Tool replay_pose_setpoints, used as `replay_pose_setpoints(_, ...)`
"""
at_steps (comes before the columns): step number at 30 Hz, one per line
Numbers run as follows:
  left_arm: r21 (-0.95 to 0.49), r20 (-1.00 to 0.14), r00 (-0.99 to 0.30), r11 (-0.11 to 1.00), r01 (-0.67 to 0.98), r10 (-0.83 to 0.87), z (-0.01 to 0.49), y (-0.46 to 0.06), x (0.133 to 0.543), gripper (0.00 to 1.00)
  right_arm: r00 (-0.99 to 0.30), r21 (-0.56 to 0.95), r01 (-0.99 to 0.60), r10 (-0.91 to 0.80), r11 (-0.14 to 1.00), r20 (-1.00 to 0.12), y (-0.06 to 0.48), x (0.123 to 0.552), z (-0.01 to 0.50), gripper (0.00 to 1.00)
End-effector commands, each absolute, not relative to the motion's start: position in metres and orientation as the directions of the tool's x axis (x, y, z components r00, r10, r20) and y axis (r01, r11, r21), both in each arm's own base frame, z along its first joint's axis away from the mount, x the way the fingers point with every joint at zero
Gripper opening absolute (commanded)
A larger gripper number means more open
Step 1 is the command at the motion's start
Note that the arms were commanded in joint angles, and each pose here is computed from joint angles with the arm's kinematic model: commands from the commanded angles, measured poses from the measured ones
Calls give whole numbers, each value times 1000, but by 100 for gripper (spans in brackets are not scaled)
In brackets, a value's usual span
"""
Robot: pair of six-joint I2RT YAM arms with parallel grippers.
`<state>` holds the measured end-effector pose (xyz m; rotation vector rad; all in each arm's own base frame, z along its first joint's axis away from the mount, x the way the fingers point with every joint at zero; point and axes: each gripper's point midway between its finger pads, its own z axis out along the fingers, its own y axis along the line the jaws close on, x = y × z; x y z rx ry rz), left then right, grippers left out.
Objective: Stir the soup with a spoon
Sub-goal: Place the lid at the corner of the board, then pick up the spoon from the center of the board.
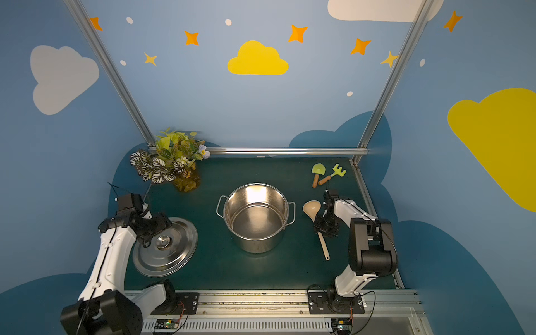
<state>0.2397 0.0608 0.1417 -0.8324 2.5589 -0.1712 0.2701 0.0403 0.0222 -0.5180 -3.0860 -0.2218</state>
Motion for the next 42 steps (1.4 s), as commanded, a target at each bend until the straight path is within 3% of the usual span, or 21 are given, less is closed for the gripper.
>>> replay_pose_setpoints(1, -324, -356, -732, 812, -486, -580, 157, 41, 238, 76, -954, 179, 297, 299, 938, 18, 51, 271, 27, 34)
replay_pose_setpoints(8, -385, -363, -745, 818, -427, -560, 175, 19, 231, 75, -958, 215, 280, 286, 935, 4, 63, 268, 37, 0)
replay_pose_setpoints(17, -495, -397, -788, 833, -248, -471, 223, -32, 238, 74, -948, 334, 269, 310, 903, -77, 80, 264, 98, 0)
replay_pose_setpoints(26, -605, -511, -837, 773, 188, -197, 312, -144, 244, 75, -920, 630, 130, 330, 766, -211, 125, 263, 217, 0)
replay_pose_setpoints(34, -687, -571, -817, 499, 529, 79, 357, -260, 211, 77, -875, 823, -147, 315, 549, -367, 180, 260, 324, 0)
replay_pose_setpoints(42, -729, -612, -776, 270, 628, 153, 366, -324, 187, 74, -885, 881, -304, 234, 361, -401, 228, 247, 381, 0)
